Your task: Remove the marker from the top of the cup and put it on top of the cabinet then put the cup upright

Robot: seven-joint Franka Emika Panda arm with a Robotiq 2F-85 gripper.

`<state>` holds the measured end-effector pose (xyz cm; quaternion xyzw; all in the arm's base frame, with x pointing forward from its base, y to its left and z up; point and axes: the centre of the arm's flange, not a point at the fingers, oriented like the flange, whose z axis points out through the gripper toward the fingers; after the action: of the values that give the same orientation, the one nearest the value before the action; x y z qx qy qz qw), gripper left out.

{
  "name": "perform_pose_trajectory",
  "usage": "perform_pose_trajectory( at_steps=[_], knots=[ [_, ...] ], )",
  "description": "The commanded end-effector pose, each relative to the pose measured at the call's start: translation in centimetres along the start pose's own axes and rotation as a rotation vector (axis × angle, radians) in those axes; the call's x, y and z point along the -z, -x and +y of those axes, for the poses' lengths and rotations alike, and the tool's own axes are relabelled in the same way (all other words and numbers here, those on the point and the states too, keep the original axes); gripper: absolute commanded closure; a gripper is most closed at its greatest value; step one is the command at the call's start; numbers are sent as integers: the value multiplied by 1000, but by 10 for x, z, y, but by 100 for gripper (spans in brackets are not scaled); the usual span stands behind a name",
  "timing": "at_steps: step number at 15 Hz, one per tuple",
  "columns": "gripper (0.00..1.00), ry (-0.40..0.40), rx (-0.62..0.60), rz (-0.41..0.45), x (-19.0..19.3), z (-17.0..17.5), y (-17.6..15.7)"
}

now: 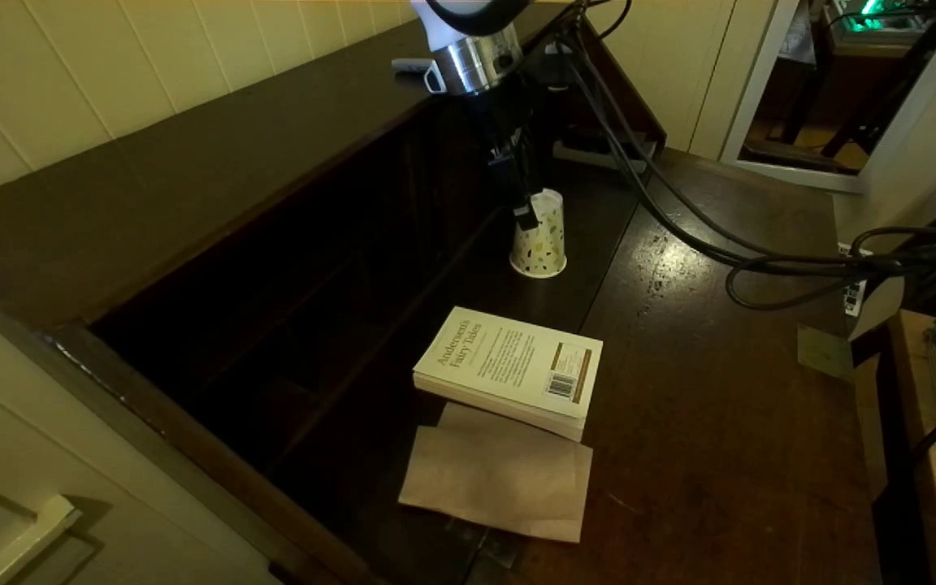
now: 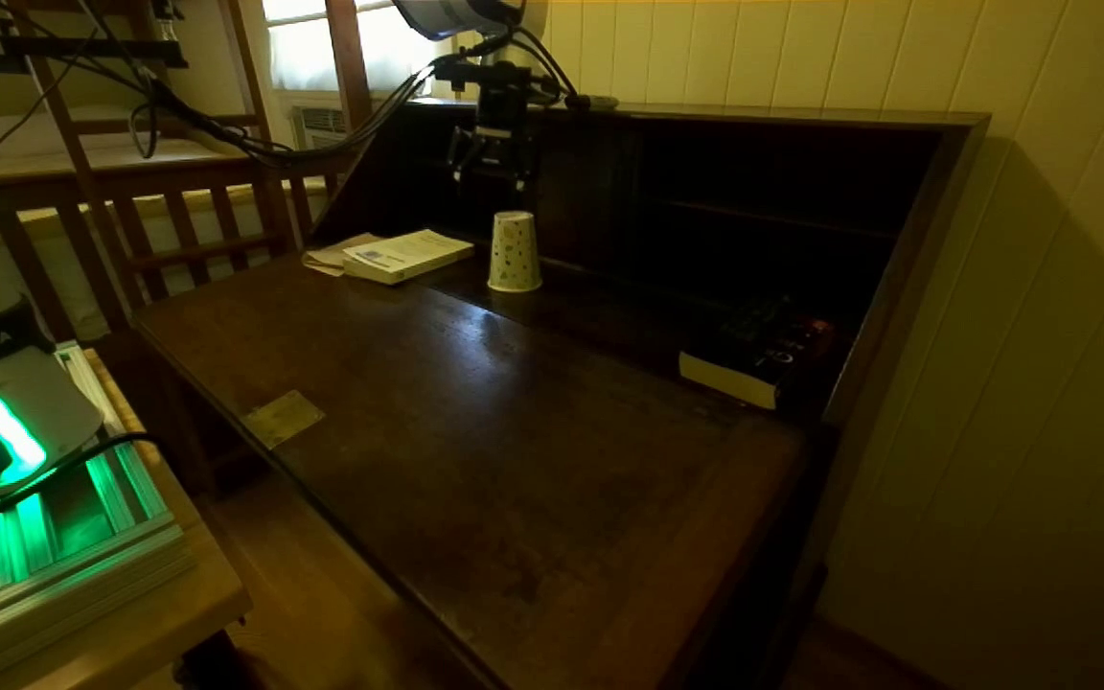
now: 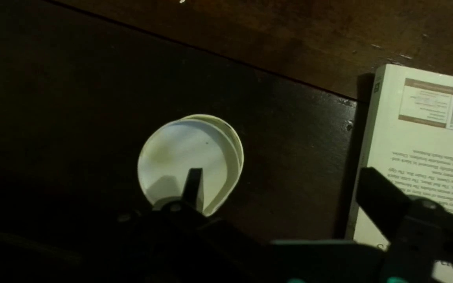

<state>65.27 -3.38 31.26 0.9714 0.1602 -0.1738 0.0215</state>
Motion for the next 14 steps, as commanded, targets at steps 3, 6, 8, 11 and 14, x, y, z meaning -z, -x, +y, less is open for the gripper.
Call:
perform_pose_trajectory(
  at_steps=[3, 6, 8, 11, 14],
  knots=[
    [0, -19, 93, -24, -9, -8, -4],
    [0, -18, 98, -36, -7, -12, 6],
    [0, -8, 85, -26, -9, -14, 18],
    [0, -18, 59, 9, -18, -19, 29],
    [0, -21, 15, 93, -25, -19, 24]
  ],
)
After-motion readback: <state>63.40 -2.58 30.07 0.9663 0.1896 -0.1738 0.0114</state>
